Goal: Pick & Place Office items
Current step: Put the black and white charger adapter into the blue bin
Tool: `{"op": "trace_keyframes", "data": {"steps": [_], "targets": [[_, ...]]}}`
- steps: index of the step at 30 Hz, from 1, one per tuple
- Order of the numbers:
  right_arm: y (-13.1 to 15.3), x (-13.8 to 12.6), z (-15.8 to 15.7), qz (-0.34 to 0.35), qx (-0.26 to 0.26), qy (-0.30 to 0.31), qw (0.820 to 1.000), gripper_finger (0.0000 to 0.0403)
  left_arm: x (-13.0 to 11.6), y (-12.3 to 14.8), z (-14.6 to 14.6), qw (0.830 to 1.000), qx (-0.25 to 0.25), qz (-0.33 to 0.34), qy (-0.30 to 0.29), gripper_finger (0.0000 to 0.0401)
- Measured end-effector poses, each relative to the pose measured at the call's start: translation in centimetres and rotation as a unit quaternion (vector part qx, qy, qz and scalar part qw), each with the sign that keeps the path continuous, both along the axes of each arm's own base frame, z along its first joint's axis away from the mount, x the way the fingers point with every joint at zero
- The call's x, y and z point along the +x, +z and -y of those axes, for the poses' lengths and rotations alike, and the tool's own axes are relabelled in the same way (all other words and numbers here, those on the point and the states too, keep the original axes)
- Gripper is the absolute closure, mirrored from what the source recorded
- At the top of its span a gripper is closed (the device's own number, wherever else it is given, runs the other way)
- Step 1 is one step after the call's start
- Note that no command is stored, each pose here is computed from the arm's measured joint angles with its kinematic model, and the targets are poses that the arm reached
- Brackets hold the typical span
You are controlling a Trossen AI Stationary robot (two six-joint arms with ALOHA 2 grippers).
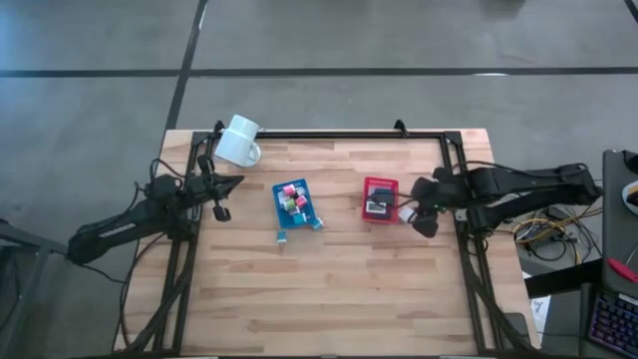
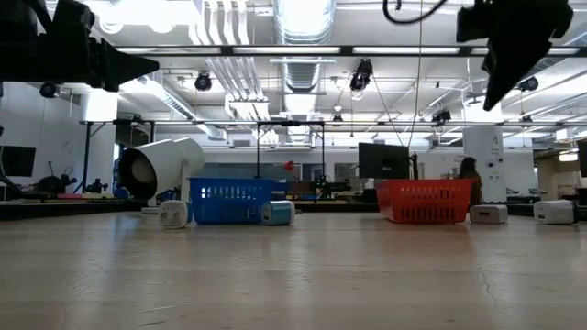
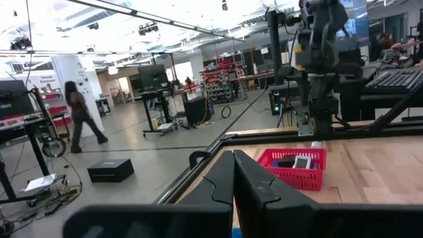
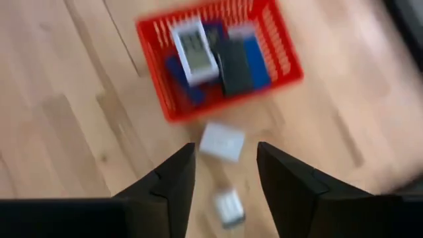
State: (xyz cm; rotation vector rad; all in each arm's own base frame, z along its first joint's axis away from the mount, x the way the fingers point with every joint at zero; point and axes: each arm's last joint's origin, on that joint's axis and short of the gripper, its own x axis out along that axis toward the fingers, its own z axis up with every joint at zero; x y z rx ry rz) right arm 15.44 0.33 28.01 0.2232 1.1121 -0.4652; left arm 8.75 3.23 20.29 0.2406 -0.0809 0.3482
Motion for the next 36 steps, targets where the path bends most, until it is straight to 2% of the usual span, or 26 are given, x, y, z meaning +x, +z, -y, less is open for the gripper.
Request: {"op": "trace_keyframes", "data": {"steps": [9, 12, 16, 22, 36], "targets": [[-3.0, -0.4, -0.1, -0.080, 0.026, -0.023, 0.996, 0.0200, 0.0, 0.0, 0.0, 1.000, -0.003, 0.001, -0.002, 0.0396], [-4.4, -0.9, -0.2, -0.102, 0.051, -0.039, 0.993, 0.0193, 0.0, 0.0, 0.0, 1.000, -0.003, 0.001, -0.002, 0.0396], [-5.8, -1.4, -0.2, -0.128, 0.050, -0.043, 0.990, 0.0190, 0.0, 0.0, 0.0, 1.000, -0.001, 0.000, -0.001, 0.0396], [-7.2, -1.9, -0.2, -0.141, 0.062, -0.072, 0.985, 0.0190, 0.0, 0.0, 0.0, 1.000, 0.000, 0.000, -0.001, 0.0396], [-8.8, -1.8, 0.2, -0.140, 0.077, -0.086, 0.983, 0.0190, 0.0, 0.0, 0.0, 1.000, 0.001, 0.000, -0.001, 0.0396]]}}
